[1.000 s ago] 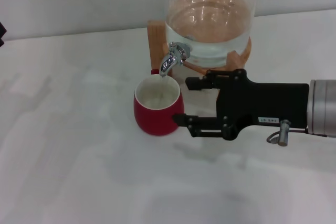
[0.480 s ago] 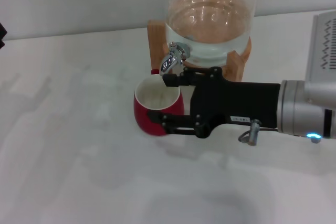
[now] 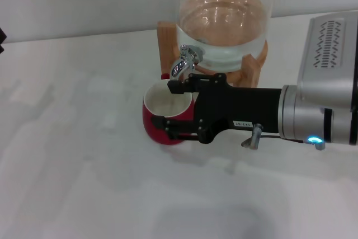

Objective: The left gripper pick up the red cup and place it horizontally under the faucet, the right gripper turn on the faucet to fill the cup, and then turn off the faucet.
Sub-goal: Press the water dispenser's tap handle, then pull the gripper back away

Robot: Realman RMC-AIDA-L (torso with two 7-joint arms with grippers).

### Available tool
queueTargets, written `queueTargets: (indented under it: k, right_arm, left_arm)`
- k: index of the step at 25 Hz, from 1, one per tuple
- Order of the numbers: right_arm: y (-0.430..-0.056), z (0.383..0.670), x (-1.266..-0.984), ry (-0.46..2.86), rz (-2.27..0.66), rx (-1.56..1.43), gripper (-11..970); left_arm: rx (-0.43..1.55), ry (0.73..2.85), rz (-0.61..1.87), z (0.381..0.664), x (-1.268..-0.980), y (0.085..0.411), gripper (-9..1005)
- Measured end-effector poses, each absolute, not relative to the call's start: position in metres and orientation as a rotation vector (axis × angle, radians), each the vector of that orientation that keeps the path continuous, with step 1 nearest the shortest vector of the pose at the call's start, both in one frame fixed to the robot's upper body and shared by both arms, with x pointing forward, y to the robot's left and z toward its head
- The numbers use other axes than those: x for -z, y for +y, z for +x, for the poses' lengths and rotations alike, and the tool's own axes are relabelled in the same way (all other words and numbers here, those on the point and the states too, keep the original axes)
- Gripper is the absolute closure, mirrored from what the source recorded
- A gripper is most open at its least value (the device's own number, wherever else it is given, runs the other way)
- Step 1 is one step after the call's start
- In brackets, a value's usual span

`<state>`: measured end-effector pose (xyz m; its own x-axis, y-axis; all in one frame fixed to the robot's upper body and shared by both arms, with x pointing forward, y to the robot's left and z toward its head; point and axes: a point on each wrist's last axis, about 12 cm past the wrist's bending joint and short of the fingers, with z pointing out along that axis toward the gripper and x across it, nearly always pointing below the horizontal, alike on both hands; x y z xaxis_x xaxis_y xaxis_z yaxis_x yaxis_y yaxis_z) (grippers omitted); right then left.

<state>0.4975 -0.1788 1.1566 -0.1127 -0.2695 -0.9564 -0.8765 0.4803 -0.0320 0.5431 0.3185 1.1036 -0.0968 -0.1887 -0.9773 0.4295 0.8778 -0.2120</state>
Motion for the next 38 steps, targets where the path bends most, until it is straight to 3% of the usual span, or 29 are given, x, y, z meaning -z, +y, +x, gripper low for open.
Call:
queueTargets:
  k: [38]
  right_arm:
    - [-0.188,0.510,-1.157,1.656,-0.888,-0.614,237]
  left_arm:
    - [0.491,1.582,0.231,0.534,-1.108,0.322,117]
